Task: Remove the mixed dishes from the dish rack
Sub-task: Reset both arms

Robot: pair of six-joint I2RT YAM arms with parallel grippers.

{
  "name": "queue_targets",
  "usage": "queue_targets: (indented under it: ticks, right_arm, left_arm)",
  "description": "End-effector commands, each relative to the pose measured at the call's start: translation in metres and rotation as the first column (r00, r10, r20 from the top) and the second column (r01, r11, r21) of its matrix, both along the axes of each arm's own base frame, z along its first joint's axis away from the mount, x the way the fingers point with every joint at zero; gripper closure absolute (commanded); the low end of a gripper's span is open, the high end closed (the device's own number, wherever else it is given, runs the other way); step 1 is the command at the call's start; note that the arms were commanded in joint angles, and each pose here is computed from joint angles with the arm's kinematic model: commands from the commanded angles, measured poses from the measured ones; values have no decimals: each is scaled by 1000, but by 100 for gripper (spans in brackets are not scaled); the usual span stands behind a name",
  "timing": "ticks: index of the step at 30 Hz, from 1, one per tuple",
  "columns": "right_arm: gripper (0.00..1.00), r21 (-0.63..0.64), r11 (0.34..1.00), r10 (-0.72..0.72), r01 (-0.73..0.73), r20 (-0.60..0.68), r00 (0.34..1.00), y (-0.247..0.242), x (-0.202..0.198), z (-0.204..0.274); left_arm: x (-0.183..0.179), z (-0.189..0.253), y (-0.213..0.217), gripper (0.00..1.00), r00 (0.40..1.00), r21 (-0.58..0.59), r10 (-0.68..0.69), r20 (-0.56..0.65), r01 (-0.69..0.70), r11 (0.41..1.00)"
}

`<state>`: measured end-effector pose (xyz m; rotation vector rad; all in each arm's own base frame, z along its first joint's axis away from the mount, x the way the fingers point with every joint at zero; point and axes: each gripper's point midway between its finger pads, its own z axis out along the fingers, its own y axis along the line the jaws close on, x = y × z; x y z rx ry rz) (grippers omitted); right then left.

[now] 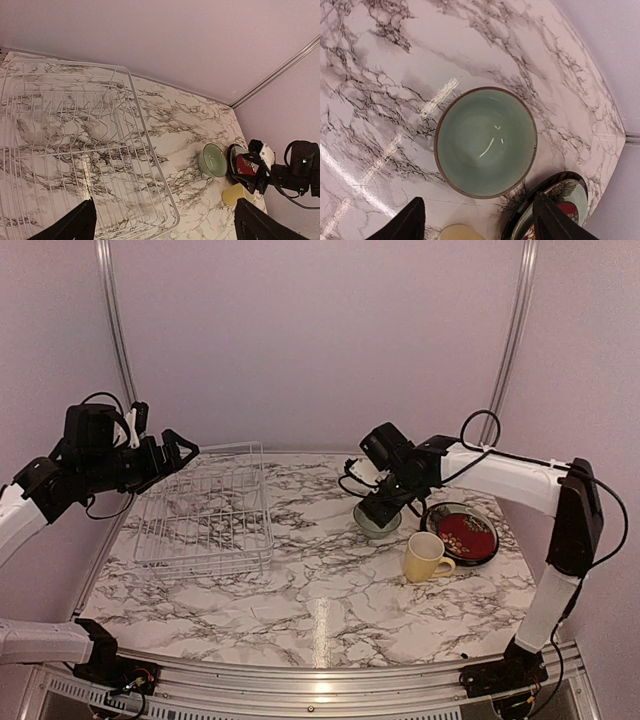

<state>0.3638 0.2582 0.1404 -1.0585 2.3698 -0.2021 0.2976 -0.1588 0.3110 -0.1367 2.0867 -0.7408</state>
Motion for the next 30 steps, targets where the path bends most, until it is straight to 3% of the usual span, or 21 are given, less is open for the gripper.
queue_targets:
  ticks: [1,7,11,15,21,30]
  right_arm:
    - [20,226,974,-65,27,164,984,-4,-12,78]
    - [10,491,870,-280,48,411,868,-59,-42,192]
    - [2,652,757,-407,-44,523,749,-102,-80,264]
    - [2,738,662,-524,-132,581,623,-150,-121,315]
    - [2,790,578,-608,-206,585,537,-186,-154,353]
    - [1,805,558,-652,-204,576,493,-200,-160,360]
  left_arm:
    - [-4,19,12,1,997,35,29,73,-31,999]
    - [-16,72,33,1,953,5,90,288,-95,995]
    - [-34,112,52,1,882,-58,148,447,-136,989]
    - [-60,148,75,1,789,-124,219,575,-180,976]
    - [-91,168,98,1,687,-224,293,665,-191,956]
    - [-109,171,114,1,650,-253,336,682,-221,942]
